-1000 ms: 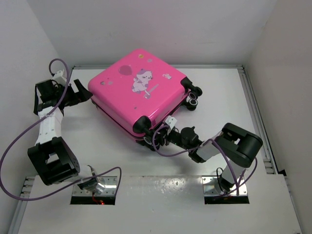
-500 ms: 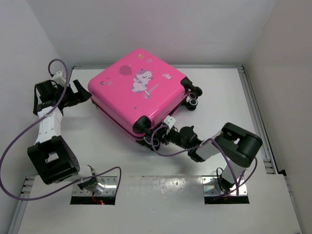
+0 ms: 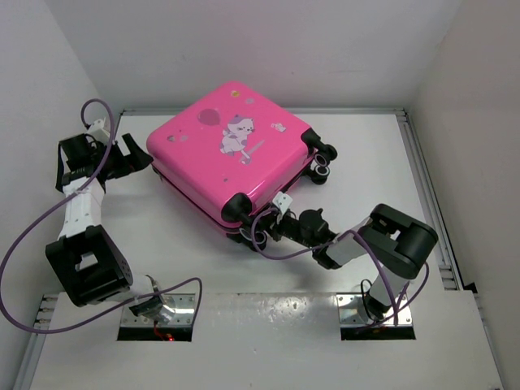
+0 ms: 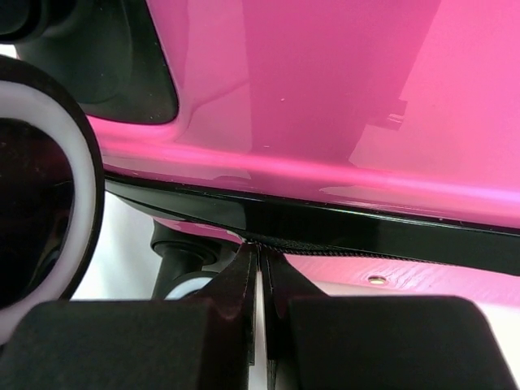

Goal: Pack the luggage

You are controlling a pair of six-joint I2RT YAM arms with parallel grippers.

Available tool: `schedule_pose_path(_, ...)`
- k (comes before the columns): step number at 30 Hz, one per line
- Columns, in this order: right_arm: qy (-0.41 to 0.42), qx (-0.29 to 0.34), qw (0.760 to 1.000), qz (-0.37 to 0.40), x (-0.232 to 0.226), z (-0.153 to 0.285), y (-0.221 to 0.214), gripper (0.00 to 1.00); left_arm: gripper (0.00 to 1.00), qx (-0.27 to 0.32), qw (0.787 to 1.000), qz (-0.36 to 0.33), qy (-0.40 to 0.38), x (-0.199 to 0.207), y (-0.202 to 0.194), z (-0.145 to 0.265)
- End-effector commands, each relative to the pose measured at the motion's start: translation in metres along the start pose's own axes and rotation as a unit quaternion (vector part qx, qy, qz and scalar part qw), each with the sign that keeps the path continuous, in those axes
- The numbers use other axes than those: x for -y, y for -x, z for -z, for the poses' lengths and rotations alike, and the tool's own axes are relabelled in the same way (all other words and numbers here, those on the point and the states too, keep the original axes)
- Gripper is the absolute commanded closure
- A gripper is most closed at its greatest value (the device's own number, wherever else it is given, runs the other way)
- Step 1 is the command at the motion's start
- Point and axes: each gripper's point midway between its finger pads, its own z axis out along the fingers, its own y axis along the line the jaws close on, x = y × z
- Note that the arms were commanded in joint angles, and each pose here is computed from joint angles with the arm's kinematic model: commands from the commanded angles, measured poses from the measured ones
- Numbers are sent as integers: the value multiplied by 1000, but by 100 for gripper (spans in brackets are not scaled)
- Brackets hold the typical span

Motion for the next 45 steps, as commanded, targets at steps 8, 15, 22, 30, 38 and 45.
schedule_pose_path(8, -234, 154, 960, 21, 179, 32, 92, 100, 0, -2, 999, 1, 42, -22, -3, -3)
schedule_pose_path(15, -310, 140, 940, 27, 281, 47, 87, 100, 0, 3, 999, -17, 44, -15, 11, -16)
schedule_pose_path(22, -224, 183, 957, 32, 249, 18, 105, 100, 0, 21, 993, -118, -3, 47, 21, -1)
schedule_pose_path(30, -85, 202, 976, 10, 141, -16, 119, 100, 0, -27, 990, -37, 133, 7, 5, 49)
schedule_pose_path(38, 7, 238, 971, 17, 72, -69, 147, 100, 0, -166, 970, 98, 147, -22, -95, 66)
schedule_pose_path(45, 29, 234, 971, 33, 53, -85, 149, 100, 0, -96, 981, 135, 97, -18, -61, -24)
